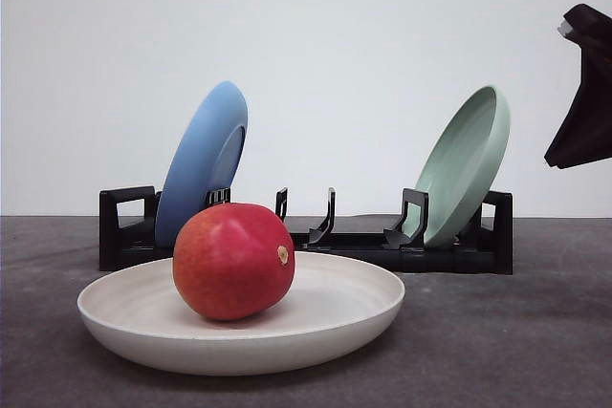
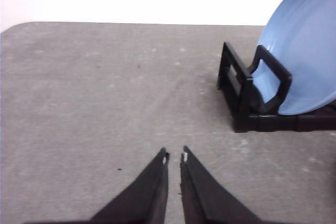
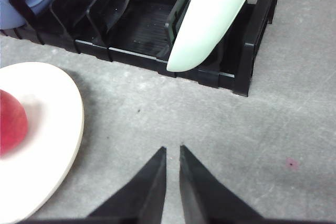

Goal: Place pomegranate in white plate

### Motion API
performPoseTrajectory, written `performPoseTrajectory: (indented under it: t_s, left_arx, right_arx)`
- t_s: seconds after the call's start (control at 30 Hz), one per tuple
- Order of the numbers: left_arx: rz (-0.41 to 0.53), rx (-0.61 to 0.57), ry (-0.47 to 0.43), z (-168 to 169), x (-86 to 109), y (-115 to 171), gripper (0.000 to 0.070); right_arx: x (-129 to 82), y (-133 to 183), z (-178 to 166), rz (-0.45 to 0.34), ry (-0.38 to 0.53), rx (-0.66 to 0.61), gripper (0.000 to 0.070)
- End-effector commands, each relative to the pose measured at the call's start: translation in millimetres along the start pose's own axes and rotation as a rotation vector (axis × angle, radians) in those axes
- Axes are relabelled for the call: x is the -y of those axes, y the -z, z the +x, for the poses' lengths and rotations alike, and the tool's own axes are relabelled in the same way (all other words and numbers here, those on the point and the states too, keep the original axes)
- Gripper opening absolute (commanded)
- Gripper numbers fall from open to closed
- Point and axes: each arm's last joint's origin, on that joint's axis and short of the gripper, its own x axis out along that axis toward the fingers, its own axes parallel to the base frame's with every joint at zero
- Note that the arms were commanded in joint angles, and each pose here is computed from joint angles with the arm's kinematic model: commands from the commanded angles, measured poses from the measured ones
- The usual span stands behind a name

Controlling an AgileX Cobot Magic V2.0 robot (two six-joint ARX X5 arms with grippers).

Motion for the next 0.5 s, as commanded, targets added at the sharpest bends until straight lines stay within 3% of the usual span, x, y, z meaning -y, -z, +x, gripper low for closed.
performPoseTrajectory:
  t_s: [0.0, 0.47]
  left_arx:
    - [0.016, -0.012, -0.017, 1.2, -0.3, 4.0, 0.0026]
    - [0.017, -0.014, -0.031, 1.2, 0.0, 4.1, 0.0026]
  right_arx:
    - [-0.6, -0.8, 1.0, -0.012, -0.004, 0.003, 0.004]
    - [-0.6, -0.8, 1.0, -0.011, -0.004, 0.003, 0.004]
